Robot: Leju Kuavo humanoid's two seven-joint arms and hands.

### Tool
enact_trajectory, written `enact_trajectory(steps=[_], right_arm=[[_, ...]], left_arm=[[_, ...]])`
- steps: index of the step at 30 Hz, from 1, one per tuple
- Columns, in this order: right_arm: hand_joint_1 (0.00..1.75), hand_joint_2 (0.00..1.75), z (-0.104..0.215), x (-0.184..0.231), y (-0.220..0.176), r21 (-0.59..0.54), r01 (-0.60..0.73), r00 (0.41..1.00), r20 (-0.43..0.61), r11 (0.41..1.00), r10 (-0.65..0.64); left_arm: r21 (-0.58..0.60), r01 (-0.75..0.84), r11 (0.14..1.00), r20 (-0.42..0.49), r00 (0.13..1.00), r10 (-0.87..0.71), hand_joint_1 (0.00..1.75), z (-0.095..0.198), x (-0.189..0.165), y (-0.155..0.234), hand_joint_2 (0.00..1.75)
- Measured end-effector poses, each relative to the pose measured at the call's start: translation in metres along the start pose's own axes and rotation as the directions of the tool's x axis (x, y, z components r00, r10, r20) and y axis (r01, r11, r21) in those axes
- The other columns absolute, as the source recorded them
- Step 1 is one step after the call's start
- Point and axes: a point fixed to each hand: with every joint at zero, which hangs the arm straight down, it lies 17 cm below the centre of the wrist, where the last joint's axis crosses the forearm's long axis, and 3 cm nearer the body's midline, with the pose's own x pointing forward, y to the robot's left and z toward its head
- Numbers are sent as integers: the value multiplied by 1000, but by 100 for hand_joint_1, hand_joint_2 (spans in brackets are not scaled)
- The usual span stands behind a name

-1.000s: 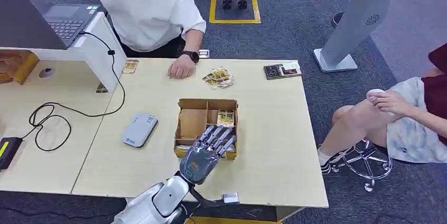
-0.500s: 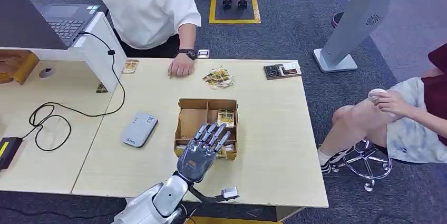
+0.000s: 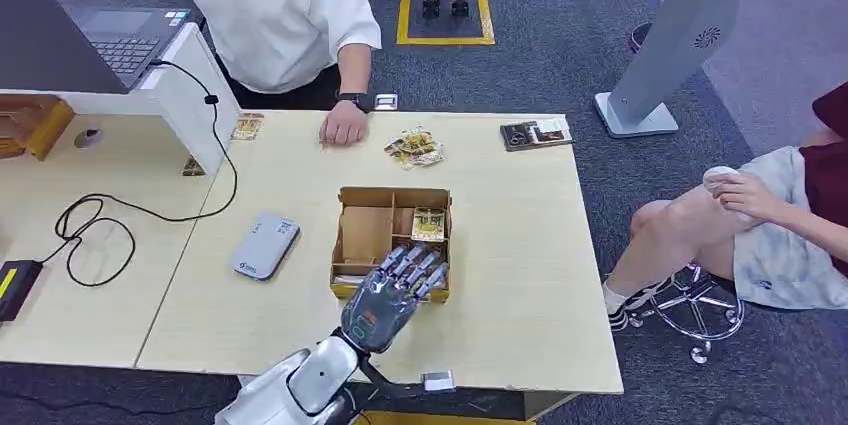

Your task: Pass the card to the sensor for recognition and then transmit it.

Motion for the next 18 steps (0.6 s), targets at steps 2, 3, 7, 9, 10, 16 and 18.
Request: enact_trajectory(steps=[2, 3, 7, 9, 10, 16, 18], right_arm=[[0, 175, 0, 0, 0, 0, 0, 1000, 0, 1000, 0], [0, 175, 0, 0, 0, 0, 0, 1000, 0, 1000, 0], [0, 175, 0, 0, 0, 0, 0, 1000, 0, 1000, 0], [0, 175, 0, 0, 0, 0, 0, 1000, 0, 1000, 0], [0, 175, 0, 0, 0, 0, 0, 1000, 0, 1000, 0], [0, 175, 0, 0, 0, 1, 0, 1000, 0, 1000, 0], [0, 175, 0, 0, 0, 1, 0, 1000, 0, 1000, 0]], left_arm=[[2, -7, 1000, 1, 1000, 7, 175, 0, 0, 1, 175], [2, -10, 1000, 1, 1000, 10, 175, 0, 0, 1, 175], [1, -12, 1000, 3, 1000, 12, 175, 1, 0, 1, 175], [1, -12, 1000, 3, 1000, 12, 175, 1, 0, 1, 175], [1, -10, 1000, 4, 1000, 10, 175, 1, 0, 1, 175], [-3, 0, 1000, 2, 1000, 0, 175, 1, 0, -1, 175], [-5, 2, 1000, 3, 1000, -2, 175, 2, 0, -2, 175]])
